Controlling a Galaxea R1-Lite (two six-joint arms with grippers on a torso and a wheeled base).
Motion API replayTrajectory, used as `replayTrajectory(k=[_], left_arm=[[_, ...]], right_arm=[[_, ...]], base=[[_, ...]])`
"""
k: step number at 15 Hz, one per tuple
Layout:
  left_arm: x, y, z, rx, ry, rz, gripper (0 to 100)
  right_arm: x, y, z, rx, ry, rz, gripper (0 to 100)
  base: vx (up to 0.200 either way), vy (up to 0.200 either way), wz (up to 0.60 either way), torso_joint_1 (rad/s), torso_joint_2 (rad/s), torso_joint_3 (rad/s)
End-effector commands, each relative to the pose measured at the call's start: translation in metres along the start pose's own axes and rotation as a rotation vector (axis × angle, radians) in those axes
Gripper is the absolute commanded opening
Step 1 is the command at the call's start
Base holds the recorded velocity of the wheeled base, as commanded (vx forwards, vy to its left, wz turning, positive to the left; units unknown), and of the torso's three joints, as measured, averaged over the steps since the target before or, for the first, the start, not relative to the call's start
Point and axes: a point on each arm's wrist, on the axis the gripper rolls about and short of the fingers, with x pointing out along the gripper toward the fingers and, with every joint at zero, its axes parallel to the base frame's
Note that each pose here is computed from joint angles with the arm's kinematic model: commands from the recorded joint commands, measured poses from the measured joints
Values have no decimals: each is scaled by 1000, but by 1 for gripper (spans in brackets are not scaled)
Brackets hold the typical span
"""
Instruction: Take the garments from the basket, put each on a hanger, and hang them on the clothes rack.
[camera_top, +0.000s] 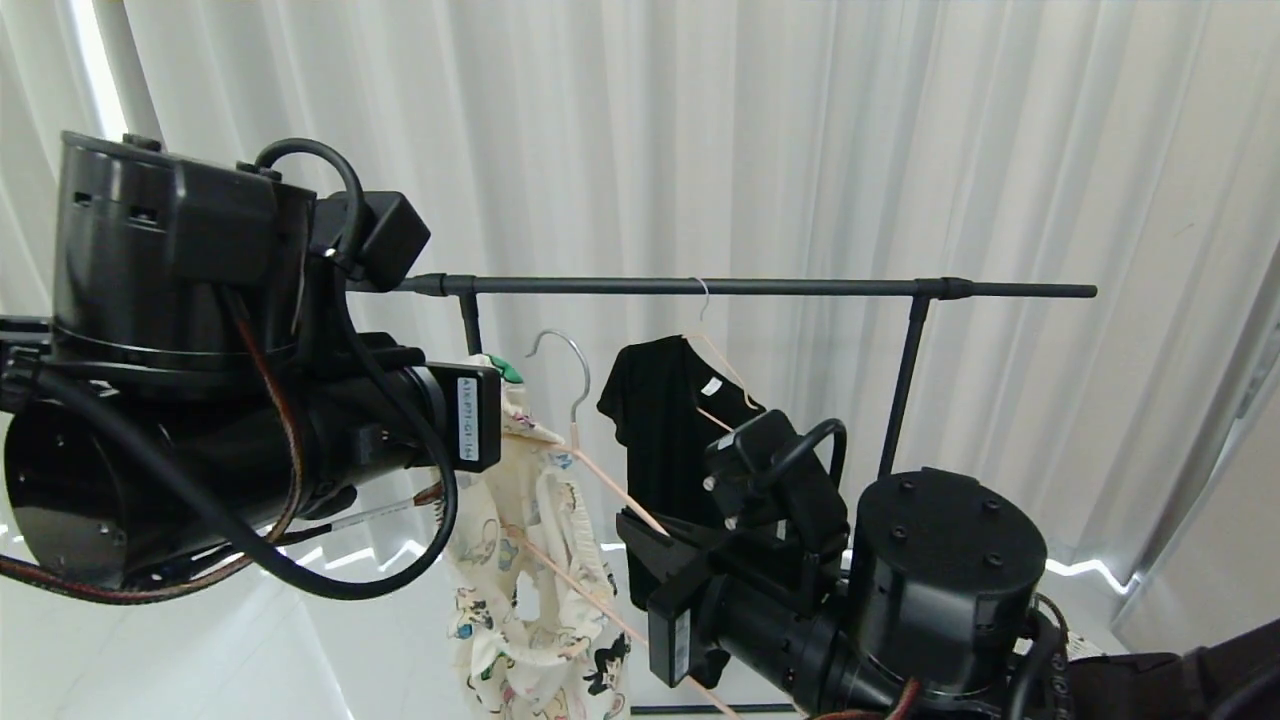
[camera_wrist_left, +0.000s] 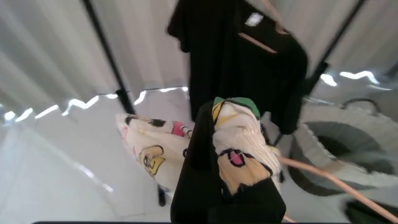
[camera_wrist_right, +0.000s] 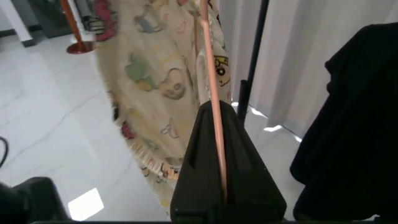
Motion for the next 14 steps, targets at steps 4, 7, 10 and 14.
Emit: replayTrajectory(k=[4,7,10,14], left_arm=[[-6,1,-3,2,-1,-9,0],[3,-1,-5,6,18,2,0],[8,-2,-6,10,30,10,0],[8,-3,-8,12,34,14,100]], right_arm=[[6,1,-4,-44,-1,-21,0],[5,7,-4,-69,-2,-13,0],[9,9,2,-70,-29,-19,0],[11,9,4,-69,-37,-23,0]], base=[[0,0,0,0,0,0],[0,0,0,0,0,0],[0,0,0,0,0,0],[0,0,0,0,0,0]])
